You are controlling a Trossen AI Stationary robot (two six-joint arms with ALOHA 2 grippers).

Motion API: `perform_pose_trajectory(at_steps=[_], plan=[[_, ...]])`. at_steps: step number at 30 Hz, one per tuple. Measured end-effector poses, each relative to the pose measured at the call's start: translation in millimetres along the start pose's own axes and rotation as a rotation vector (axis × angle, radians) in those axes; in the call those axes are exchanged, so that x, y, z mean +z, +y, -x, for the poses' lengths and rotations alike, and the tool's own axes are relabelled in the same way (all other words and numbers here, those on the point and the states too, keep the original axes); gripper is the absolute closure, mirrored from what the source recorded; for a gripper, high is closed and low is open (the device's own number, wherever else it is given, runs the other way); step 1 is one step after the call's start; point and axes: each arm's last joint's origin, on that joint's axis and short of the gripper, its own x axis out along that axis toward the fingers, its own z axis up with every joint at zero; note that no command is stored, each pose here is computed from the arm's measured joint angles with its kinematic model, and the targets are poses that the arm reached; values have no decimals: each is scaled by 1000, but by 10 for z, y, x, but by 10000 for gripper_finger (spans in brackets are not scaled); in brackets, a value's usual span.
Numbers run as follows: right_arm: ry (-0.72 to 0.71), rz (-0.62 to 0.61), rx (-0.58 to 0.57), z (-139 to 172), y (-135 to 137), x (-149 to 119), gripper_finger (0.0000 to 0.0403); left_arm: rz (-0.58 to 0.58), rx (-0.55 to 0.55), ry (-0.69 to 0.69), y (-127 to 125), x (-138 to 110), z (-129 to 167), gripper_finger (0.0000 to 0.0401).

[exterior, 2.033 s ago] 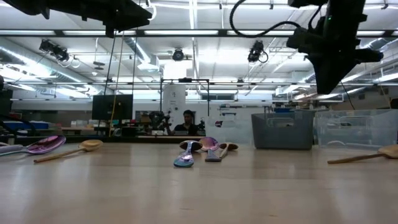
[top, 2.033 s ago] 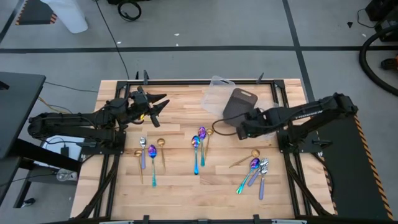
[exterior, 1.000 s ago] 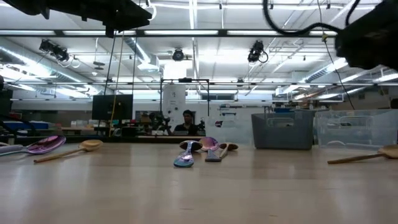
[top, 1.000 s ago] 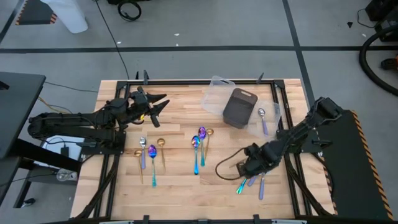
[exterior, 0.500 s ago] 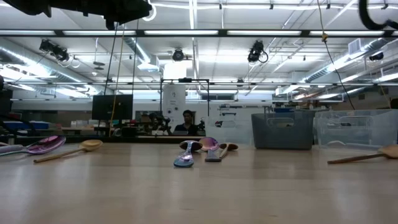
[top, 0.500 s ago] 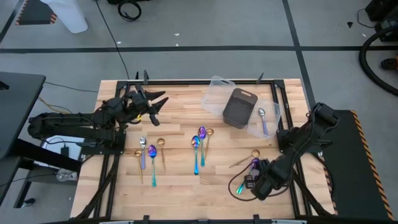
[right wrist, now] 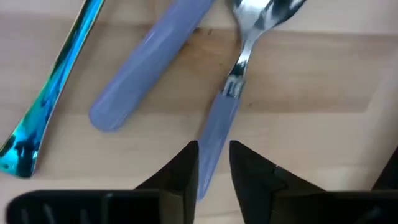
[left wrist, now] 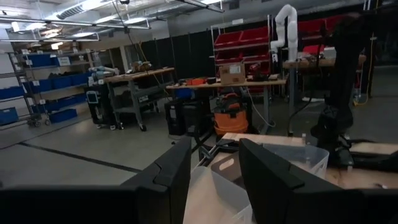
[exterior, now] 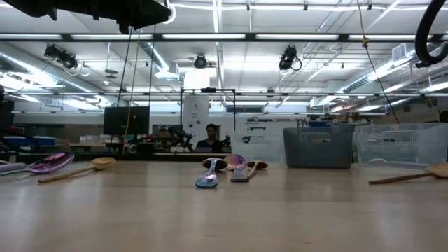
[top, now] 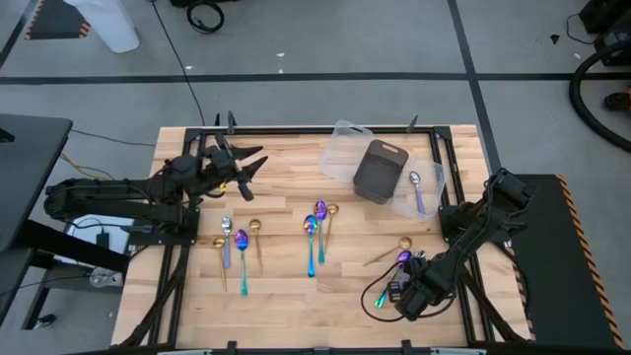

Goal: Sort silverware by color (type)
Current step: Put the purple spoon into the right transparent bin

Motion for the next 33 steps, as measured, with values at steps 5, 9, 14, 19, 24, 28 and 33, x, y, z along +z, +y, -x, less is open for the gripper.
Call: perform_pose_trajectory(at_steps=[5,9,14,19,24,28,33], plan=[[-2,-5,-9,1,0,10,257,-9,-2,14,-1,-15,0,259],[-28,-8,-14,3,-9,32,242,-10,-2,17,-1,-17,0,259],[-54,-9,-9,3,-15,48,250,-14,-4,30,-3,-31,0,259],[-81,-13,-24,-85,-8,67,266,-18,-6,42,-5,-43,1,259],[-90,-6,-31,-156,24,54,279,-20,-8,56,-7,-57,1,259],[-86,-4,-25,-162,29,51,306,-18,-9,58,-9,-59,2,259],[-87,-7,-22,-164,36,58,353,-14,-11,56,-11,-54,7,259]])
